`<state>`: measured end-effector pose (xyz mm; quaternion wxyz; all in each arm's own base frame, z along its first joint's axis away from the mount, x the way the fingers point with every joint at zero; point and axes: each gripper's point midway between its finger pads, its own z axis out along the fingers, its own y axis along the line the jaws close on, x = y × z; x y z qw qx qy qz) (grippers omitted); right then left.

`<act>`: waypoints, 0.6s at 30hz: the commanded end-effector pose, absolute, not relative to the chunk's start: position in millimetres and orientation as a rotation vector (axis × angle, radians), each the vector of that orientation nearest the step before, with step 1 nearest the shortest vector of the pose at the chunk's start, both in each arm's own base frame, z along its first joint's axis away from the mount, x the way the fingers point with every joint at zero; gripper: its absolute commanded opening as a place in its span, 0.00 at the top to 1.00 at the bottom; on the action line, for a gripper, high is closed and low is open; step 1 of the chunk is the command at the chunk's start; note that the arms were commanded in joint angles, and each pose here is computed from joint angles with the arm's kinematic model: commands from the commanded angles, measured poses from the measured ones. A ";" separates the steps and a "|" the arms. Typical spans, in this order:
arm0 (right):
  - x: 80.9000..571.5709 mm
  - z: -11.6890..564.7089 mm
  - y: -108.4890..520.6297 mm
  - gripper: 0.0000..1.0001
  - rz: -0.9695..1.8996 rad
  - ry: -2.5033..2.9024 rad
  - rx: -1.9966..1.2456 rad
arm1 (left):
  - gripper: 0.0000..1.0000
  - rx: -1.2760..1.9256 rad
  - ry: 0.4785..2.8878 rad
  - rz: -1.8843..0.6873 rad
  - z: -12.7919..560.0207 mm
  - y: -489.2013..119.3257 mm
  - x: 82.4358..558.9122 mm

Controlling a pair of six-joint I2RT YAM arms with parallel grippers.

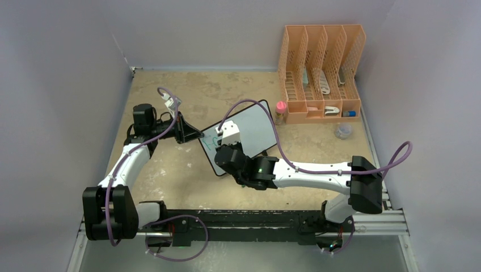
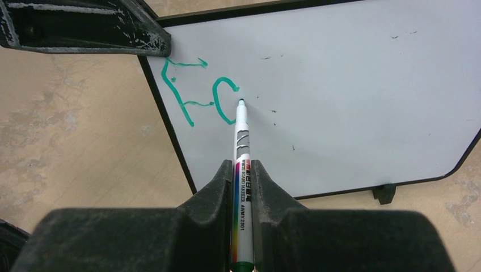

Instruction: Write a sentence on the whiteboard

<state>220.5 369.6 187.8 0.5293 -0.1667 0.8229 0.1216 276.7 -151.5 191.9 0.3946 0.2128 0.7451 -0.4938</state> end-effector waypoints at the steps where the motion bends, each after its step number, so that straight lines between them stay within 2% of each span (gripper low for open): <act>1: 233.0 226.5 375.6 1.00 0.347 1.884 -0.299 | 1.00 0.588 1.868 -1.274 198.4 -157.1 273.5; 18: 234.4 227.5 378.7 1.00 0.348 1.880 -0.314 | 1.00 0.586 1.871 -1.275 197.4 -157.0 274.1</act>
